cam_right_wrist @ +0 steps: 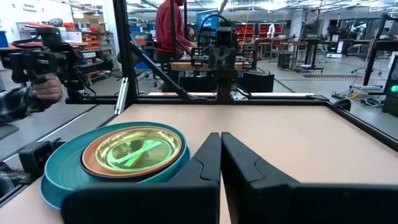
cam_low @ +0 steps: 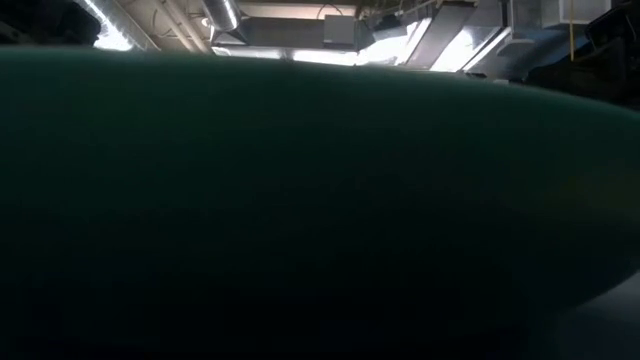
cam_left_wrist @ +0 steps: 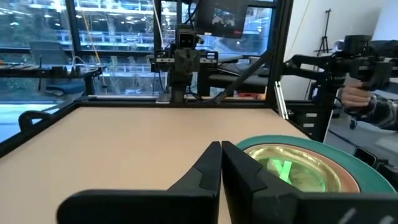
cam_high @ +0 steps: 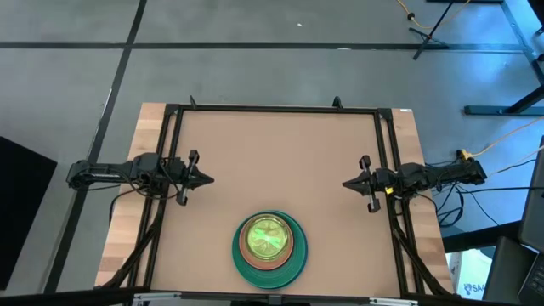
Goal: Stack plastic plates
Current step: Return to Home Position
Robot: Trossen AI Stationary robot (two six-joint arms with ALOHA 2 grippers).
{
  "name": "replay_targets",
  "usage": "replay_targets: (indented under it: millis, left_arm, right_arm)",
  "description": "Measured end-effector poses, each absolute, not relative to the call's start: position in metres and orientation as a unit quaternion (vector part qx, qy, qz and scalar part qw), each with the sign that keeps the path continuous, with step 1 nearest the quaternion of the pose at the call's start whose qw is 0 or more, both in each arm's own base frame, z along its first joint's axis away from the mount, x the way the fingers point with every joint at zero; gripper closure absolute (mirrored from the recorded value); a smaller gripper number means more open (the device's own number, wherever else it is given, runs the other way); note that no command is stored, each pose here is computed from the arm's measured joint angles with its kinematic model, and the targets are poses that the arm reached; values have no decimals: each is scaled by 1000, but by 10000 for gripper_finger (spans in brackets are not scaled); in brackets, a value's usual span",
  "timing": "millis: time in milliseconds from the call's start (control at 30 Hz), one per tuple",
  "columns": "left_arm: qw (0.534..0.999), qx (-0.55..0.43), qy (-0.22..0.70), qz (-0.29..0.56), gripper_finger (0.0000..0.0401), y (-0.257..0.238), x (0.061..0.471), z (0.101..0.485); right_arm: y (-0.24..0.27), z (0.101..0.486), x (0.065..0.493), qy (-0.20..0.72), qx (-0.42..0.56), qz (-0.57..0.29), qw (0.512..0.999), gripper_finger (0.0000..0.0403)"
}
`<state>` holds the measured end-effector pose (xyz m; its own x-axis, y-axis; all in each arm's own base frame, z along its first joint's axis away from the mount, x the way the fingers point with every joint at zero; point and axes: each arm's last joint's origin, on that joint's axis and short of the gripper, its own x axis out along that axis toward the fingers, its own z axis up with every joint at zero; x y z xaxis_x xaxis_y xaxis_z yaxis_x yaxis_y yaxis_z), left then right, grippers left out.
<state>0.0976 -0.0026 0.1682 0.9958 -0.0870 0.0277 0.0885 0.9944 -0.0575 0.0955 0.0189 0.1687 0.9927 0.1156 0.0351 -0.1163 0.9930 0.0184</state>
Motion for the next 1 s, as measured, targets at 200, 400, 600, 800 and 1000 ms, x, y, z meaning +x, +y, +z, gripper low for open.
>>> replay_targets:
  millis: [200,400,600,800,1000]
  left_arm:
    - [999,-29,-11,-44,394,-3,98,168]
    - [999,-29,-11,-43,394,-3,98,168]
    - [999,-29,-11,-43,394,-3,98,168]
    - [999,-29,-11,-43,394,-3,98,168]
    - [999,-29,-11,-42,394,-3,98,168]
  right_arm:
    - [19,169,95,-17,12,60,998,400]
    - [19,169,95,-16,13,62,998,400]
    - [19,169,95,-17,13,62,998,400]
    - [19,169,95,-17,13,62,998,400]
    - [19,169,95,-18,13,62,998,400]
